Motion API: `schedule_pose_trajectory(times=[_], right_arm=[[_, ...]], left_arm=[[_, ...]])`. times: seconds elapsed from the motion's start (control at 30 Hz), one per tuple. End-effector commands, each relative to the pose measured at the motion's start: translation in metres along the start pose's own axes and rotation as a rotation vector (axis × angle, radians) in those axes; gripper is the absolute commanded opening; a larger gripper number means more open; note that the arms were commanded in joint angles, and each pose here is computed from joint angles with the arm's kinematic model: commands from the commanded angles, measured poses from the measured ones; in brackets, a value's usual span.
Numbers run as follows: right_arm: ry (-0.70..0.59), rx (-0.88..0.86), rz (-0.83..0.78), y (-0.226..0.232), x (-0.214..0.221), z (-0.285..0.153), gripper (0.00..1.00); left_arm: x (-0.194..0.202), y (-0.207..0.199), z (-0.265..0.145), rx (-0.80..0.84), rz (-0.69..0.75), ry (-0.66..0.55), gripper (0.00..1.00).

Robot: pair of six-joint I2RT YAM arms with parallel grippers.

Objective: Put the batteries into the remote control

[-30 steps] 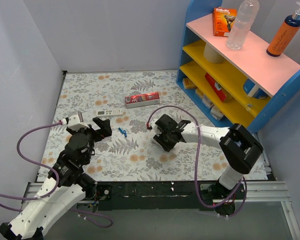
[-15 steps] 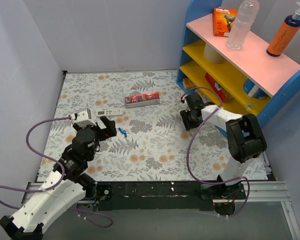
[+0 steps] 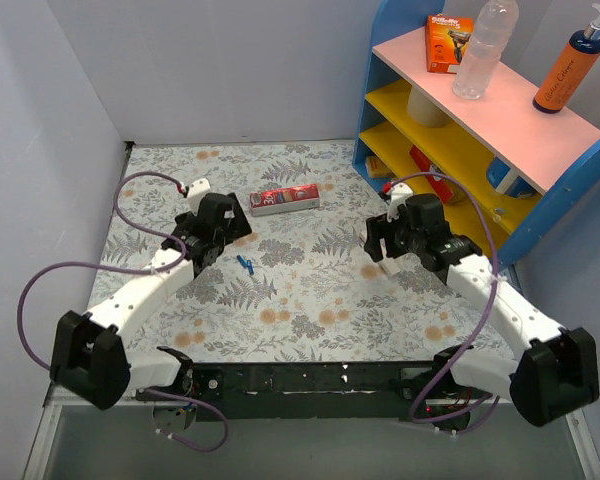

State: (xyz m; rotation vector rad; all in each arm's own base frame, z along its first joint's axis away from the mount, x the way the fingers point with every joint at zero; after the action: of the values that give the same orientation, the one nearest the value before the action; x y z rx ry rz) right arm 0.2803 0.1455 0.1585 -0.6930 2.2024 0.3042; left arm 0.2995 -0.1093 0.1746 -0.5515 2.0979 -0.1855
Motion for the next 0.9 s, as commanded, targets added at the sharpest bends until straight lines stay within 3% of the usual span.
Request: schedule_pose_trajectory(times=[0.0,0.23,0.4,0.57,0.87], right_arm=[[-0.133,-0.031,-0.040,0.010,-0.003,-0.020,0.80],[-0.256,0.118,-0.036,-0.005,0.003,-0.040,0.81],[-0.318,0.194,-0.026,-0.014,0.008,-0.047,0.85],[-0.351,0.217,-0.027,-0.016,0.006,-0.051,0.85],[-0.348,0.224,-0.025,-0.018,0.007,-0.049,0.85]], left_arm=[[-0.037,0.005,0.031,-0.146,-0.223,-0.054,0.98],[-0.044,0.029,0.104,-0.416,-0.458,0.022,0.98],[-0.039,0.044,0.144,-0.506,-0.584,0.079,0.98],[-0.035,0.050,0.176,-0.583,-0.613,0.100,0.98],[-0.013,0.062,0.181,-0.678,-0.592,0.163,0.97]])
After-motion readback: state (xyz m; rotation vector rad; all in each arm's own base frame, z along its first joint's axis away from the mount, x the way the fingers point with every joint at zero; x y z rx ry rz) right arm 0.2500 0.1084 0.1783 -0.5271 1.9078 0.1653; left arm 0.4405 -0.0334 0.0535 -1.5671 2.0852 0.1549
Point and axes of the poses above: each gripper's point midway between its finger pads, its own z axis out along the fingers, its own y axis along the line the jaws close on, x = y × z, the point moved 3 cm from there along -z, back along the fingers, and after that the axes turned 9 degrees about -z, right-handed, at the moved point
